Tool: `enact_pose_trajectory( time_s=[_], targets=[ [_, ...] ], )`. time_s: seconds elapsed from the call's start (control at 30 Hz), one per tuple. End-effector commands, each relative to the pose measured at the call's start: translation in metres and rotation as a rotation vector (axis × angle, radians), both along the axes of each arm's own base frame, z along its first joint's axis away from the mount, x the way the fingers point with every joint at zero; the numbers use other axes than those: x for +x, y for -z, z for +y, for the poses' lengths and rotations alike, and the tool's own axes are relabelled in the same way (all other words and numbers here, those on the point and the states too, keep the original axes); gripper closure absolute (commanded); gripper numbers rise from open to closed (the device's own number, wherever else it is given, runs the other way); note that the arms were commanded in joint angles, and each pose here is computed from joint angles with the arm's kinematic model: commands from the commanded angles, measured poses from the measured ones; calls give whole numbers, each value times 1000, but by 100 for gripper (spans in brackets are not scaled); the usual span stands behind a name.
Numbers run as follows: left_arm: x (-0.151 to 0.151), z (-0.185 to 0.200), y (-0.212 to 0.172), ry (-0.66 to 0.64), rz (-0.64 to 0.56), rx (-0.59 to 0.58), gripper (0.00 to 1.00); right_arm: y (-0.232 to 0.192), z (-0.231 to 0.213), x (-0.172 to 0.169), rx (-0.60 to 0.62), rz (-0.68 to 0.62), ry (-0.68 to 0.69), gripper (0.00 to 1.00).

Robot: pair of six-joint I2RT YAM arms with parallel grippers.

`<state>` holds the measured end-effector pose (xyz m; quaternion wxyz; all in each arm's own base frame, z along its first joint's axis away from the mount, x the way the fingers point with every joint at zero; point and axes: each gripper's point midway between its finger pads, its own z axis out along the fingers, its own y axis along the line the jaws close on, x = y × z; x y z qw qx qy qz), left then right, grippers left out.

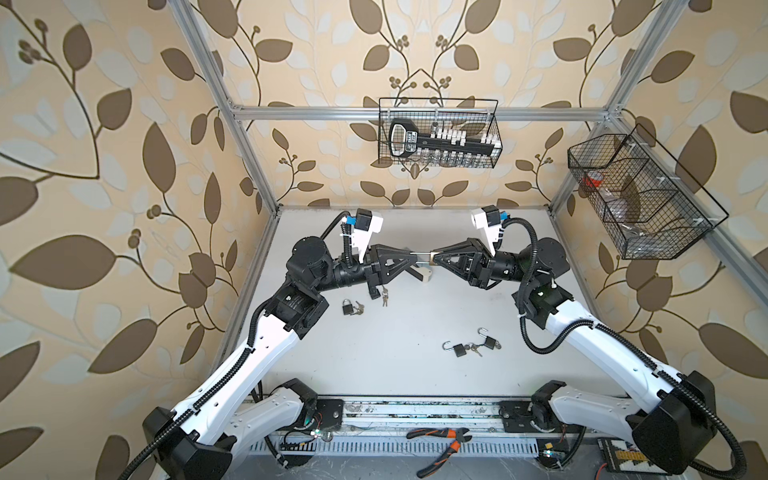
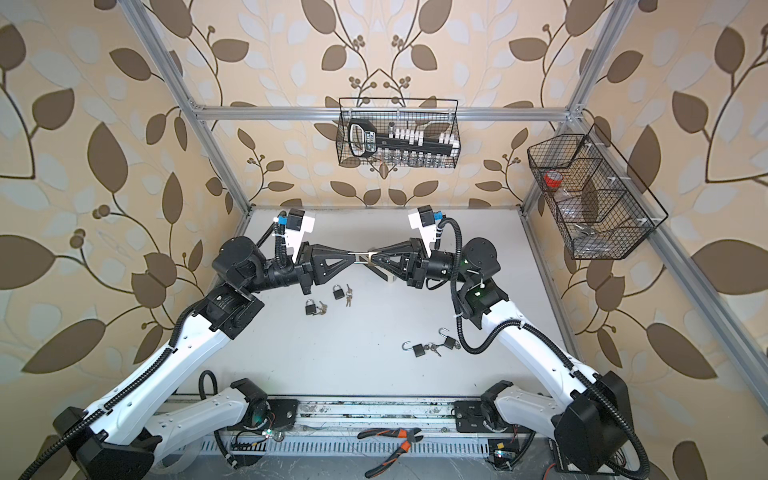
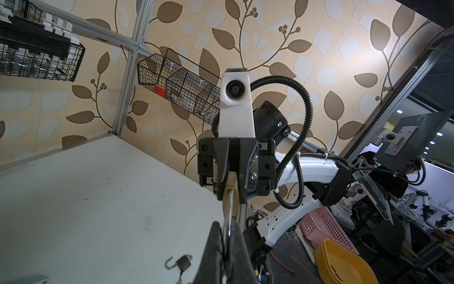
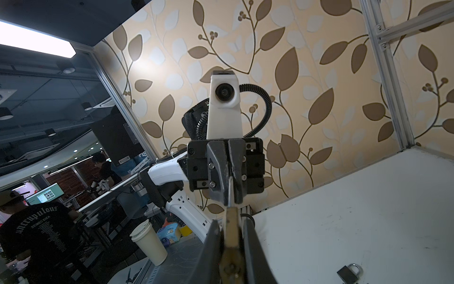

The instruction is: Lock with the key

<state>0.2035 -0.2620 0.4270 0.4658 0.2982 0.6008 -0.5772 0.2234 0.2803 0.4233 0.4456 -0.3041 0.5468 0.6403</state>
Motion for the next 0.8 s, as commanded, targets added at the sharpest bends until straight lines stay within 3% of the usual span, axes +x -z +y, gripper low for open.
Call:
enact_pose_trajectory(
  time_s=[0.0, 0.23, 0.47, 0.6, 0.7, 0.77],
  targets=[
    [-12, 9, -31, -29, -103, -66, 100, -10, -4, -7, 7, -52, 17, 100],
    [-22, 5, -36, 41, -105, -66, 100, -8, -6, -13, -7, -61, 4, 100],
    [-39, -31, -17, 173, -84, -8, 100, -5, 19, -17, -69, -93, -14, 100],
    [-34, -23, -17, 93, -91, -28, 100, -7, 12, -16, -55, -99, 29, 100],
    [-28, -10, -21, 38, -98, -28, 100, -9, 0, -18, -46, -107, 57, 78],
    [-25, -2, -23, 24, -90, -42, 100, -10, -10, -19, -39, -105, 81, 45]
  ],
)
